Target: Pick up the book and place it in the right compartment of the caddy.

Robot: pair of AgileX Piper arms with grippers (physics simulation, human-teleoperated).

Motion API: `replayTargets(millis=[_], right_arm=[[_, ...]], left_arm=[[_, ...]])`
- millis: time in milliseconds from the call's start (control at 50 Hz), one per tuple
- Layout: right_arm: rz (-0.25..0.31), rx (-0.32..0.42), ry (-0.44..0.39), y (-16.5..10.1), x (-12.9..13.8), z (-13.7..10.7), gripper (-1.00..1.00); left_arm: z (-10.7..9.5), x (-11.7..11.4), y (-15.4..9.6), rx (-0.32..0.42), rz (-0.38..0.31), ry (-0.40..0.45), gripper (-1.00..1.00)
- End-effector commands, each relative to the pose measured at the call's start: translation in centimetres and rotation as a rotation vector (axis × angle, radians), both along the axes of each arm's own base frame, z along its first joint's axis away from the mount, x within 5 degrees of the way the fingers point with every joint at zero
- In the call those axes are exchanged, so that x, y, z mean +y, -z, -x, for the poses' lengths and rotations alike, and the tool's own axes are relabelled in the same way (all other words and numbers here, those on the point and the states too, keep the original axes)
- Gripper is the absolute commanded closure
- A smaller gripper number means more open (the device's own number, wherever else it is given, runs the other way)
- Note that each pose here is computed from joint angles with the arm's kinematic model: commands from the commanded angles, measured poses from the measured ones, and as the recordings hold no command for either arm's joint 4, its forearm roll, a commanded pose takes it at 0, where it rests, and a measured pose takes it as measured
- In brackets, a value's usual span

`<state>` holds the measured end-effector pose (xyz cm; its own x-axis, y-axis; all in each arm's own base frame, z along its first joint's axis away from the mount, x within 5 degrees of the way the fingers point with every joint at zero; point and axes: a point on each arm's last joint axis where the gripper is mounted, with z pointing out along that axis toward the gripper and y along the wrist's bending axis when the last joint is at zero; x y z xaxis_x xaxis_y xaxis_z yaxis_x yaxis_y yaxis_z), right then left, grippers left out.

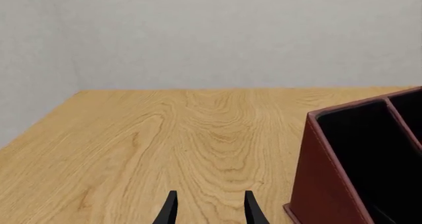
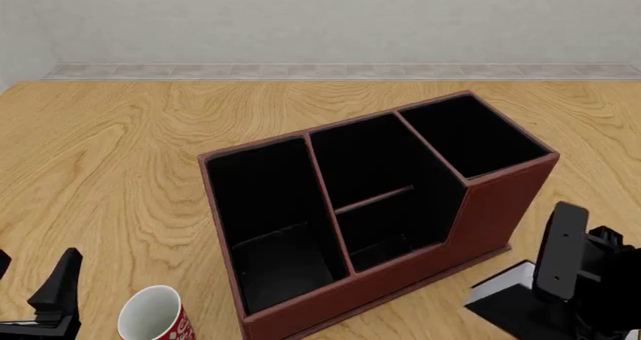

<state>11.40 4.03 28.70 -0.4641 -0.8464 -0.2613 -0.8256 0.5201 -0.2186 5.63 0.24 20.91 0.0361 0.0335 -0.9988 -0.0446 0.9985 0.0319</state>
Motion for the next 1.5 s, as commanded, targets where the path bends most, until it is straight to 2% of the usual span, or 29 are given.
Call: replayTargets(millis=[20,400,620,1040,1500], right_arm=[[-0.013,-0.035,0.04,-1.0,-0.7,0.6,1.0],[-0.013,-0.088,0.077,-1.3,-1.7,1.5,1.0],[-0.01,-0.15,0.109,-2.6,-2.4,1.8,1.0],[0.0,-0.192,0.127,-3.7,-2.8,1.6,1.0],[0.067,-0.303,0.147,-6.7,-4.2,1.6,1.0]], left_arm=[[0.0,0.0,-0.1,-0.007,0.002,0.005,-1.0],[0.1,-0.1,-0.6,-0.025,0.01,0.02,-1.0],[0.2,-0.1,-1.2,-0.038,0.012,0.021,-1.0],[0.3,-0.1,-1.8,-0.048,0.016,0.026,-1.0],[0.5,-0.2,-2.6,-0.061,0.012,0.033,-1.0]])
